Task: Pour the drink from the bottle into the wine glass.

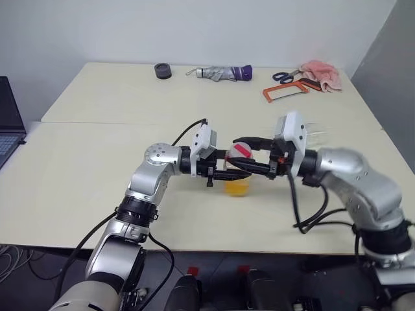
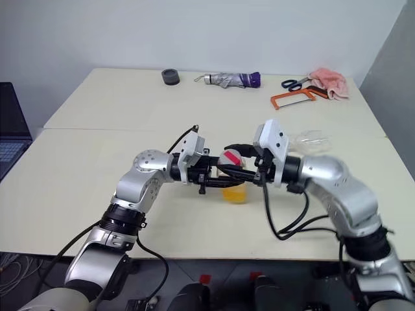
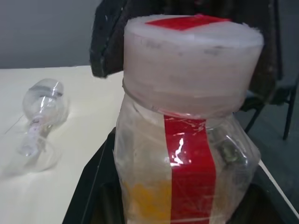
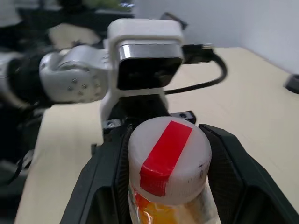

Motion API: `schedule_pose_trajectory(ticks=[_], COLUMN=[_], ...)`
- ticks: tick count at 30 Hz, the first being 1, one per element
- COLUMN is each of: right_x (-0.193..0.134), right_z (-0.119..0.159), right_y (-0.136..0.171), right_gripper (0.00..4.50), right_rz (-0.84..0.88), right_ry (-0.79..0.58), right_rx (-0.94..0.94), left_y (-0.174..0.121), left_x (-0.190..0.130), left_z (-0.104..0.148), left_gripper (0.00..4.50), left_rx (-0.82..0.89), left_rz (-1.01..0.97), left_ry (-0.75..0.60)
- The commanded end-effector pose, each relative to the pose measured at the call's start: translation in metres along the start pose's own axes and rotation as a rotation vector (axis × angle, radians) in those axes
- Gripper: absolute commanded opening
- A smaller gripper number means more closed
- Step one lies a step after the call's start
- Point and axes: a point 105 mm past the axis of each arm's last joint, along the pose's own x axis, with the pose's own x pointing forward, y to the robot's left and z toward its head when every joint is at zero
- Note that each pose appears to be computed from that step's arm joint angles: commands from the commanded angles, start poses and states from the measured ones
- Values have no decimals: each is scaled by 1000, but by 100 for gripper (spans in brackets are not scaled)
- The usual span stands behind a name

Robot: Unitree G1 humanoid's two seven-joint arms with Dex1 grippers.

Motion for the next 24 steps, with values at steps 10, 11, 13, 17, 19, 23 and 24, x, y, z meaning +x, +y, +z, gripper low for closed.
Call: schedule_pose_trajectory(ticks=[10,11,13,17,19,23,24], right_x=[-32,-34,-31,-16,-12,-4,-3], right_z=[23,28,31,21,19,12,12], right_y=[-10,-3,16,31,26,16,14], right_gripper=[398,430,450,450,450,450,450], right_rz=[-301,-331,-357,-510,-586,-707,-724], right_ry=[-174,-191,-204,-154,-148,-122,-123], right_rx=[38,34,55,84,96,83,86], left_y=[5,5,6,10,11,15,16], left_x=[-3,-3,-3,-2,-1,3,4], left_z=[15,15,14,13,12,14,14], left_gripper=[182,182,182,182,182,182,182], left_rx=[24,22,18,16,20,29,31], left_rz=[36,33,29,15,9,-15,-18], left_ry=[-34,-34,-32,-21,-15,-10,-9])
